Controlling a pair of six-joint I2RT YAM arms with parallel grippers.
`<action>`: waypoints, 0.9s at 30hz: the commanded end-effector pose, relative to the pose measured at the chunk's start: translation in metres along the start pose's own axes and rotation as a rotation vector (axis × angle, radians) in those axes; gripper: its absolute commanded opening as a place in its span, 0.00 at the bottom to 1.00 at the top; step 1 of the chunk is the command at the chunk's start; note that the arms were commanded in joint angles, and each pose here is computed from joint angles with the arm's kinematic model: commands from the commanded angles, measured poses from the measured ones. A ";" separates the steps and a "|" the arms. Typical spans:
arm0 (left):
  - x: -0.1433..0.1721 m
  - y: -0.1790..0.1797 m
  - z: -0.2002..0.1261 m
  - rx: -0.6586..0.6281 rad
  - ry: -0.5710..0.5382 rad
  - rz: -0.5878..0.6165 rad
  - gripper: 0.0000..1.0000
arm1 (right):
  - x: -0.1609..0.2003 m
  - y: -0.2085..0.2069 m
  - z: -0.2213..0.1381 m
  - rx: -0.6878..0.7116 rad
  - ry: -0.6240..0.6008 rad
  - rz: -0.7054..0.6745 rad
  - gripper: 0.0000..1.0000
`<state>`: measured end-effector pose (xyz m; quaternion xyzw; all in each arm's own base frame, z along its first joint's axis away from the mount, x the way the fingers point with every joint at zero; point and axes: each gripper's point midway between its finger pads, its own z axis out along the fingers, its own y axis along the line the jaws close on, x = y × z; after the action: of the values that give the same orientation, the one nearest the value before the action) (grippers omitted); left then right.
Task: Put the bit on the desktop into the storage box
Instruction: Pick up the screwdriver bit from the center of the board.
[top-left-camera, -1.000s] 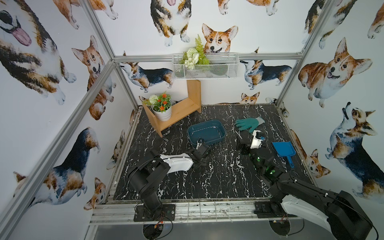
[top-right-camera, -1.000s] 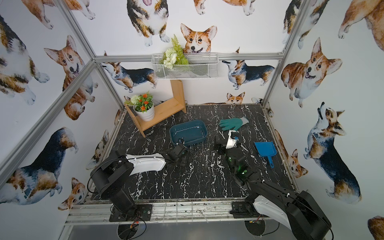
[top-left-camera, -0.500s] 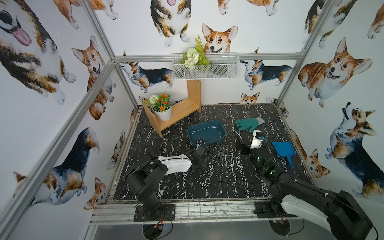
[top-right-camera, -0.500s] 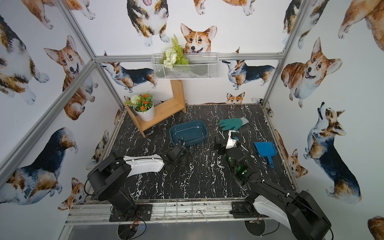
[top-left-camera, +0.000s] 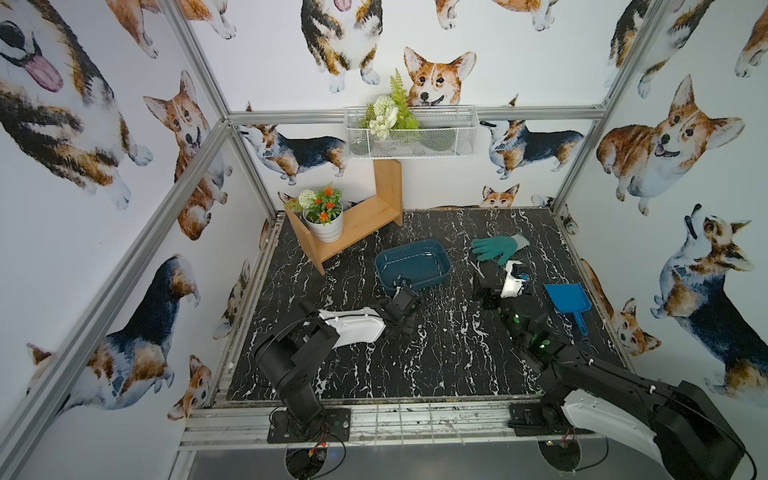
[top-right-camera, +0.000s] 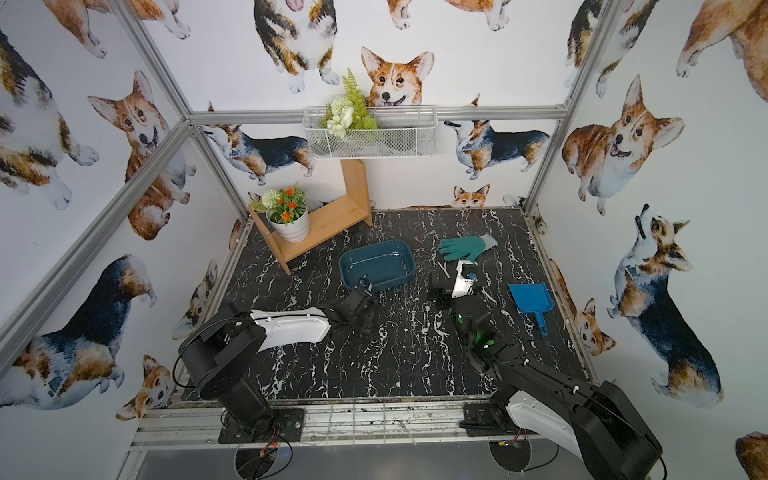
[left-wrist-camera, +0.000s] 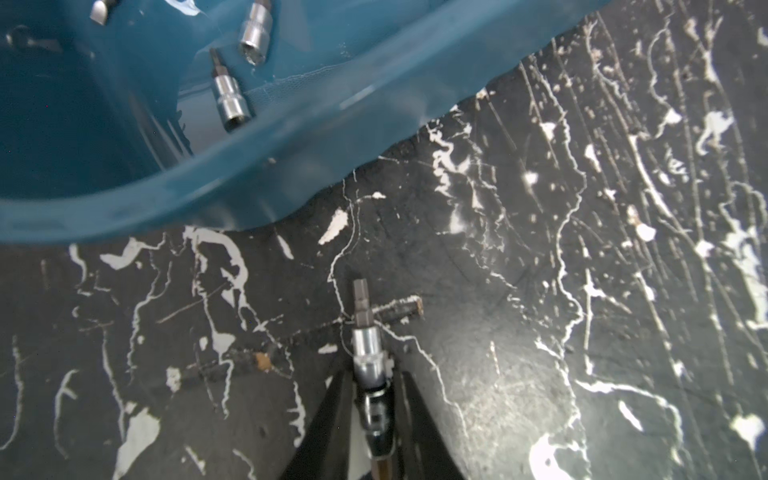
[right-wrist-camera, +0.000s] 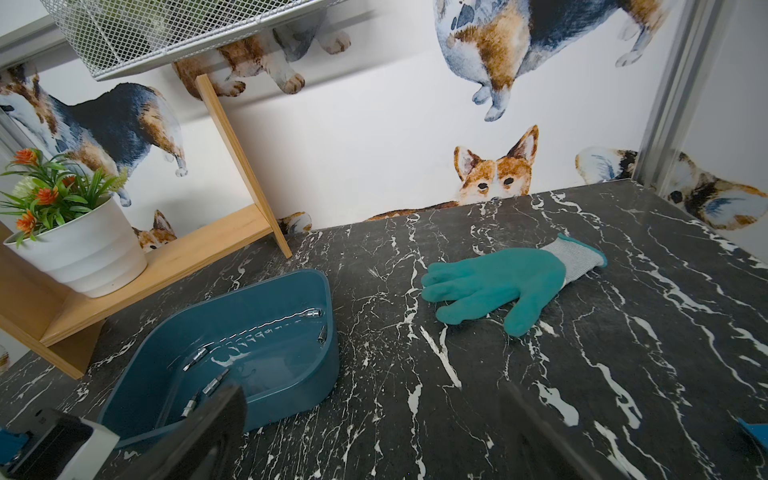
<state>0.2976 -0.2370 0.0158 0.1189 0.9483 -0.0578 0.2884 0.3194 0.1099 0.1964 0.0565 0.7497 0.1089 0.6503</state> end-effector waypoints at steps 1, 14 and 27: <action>0.006 -0.005 0.000 0.025 0.030 0.008 0.19 | -0.010 0.002 -0.001 -0.007 -0.041 0.018 1.00; -0.007 -0.010 -0.020 0.059 -0.019 -0.010 0.13 | -0.010 0.002 -0.001 -0.005 -0.044 0.018 1.00; -0.079 -0.022 -0.067 0.232 -0.170 -0.072 0.13 | -0.010 0.003 -0.001 -0.012 -0.043 0.019 1.00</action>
<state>0.3129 -0.2535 0.0997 0.1005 0.9208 -0.1582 0.3421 0.3192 0.1093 0.1985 0.0589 0.7456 0.1110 0.6544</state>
